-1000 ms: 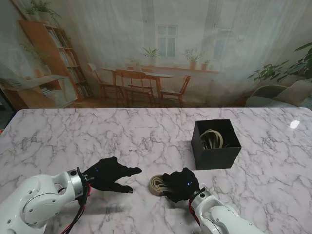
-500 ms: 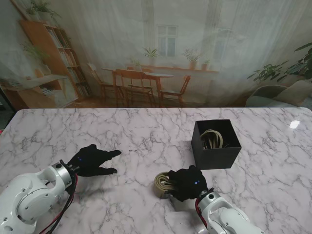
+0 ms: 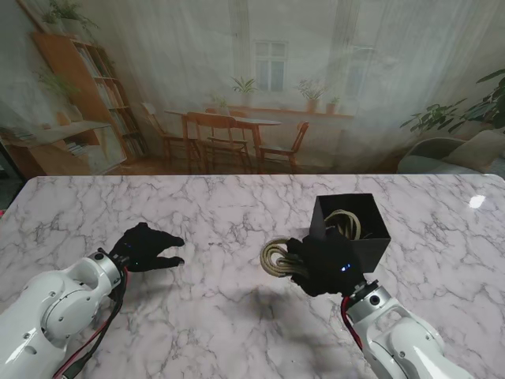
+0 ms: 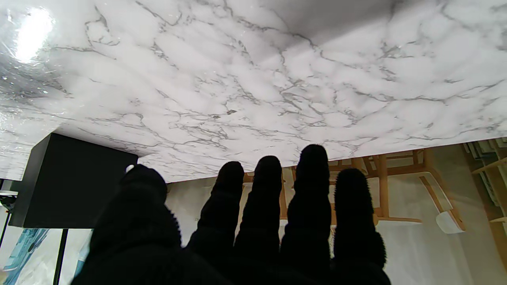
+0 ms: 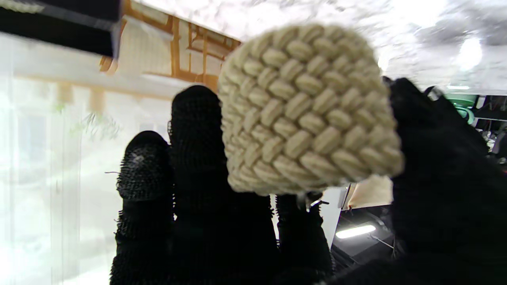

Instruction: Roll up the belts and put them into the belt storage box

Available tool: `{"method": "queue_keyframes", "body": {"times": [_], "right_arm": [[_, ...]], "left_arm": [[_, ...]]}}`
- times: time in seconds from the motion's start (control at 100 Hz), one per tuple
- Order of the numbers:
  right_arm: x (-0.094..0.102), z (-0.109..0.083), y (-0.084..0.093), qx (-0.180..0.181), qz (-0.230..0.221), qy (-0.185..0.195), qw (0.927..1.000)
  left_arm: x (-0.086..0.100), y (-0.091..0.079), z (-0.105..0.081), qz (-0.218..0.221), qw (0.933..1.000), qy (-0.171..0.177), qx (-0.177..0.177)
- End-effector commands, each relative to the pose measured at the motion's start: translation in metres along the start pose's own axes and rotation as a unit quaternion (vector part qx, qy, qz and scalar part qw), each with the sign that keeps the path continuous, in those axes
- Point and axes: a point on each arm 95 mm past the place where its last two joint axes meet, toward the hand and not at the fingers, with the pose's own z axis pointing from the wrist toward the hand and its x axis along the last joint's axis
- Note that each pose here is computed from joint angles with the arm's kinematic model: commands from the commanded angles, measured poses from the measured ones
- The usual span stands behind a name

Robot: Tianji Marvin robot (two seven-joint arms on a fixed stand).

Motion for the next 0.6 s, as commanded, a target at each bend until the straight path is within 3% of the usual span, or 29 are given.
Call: {"method": "queue_keyframes", "body": {"times": [0.0, 0.09, 0.29, 0.59], "right_arm": [[-0.017, 0.011, 0.02, -0.029, -0.031, -0.004, 0.9991], [-0.035, 0.021, 0.028, -0.037, -0.065, -0.009, 0.9972], [-0.081, 0.036, 0.036, -0.015, -0.138, -0.038, 0.9896], [-0.135, 0.053, 0.024, 0.059, -0.228, -0.046, 0.9708]], "left_arm": [[0.0, 0.0, 0.002, -0.001, 1.0, -0.005, -0.001], [0.001, -0.001, 0.003, 0.003, 0.9999, -0.011, 0.002], [0.004, -0.004, 0.003, 0.029, 0.9995, -0.008, -0.002], [0.006, -0.005, 0.004, 0.032, 0.9995, -0.002, 0.005]]}}
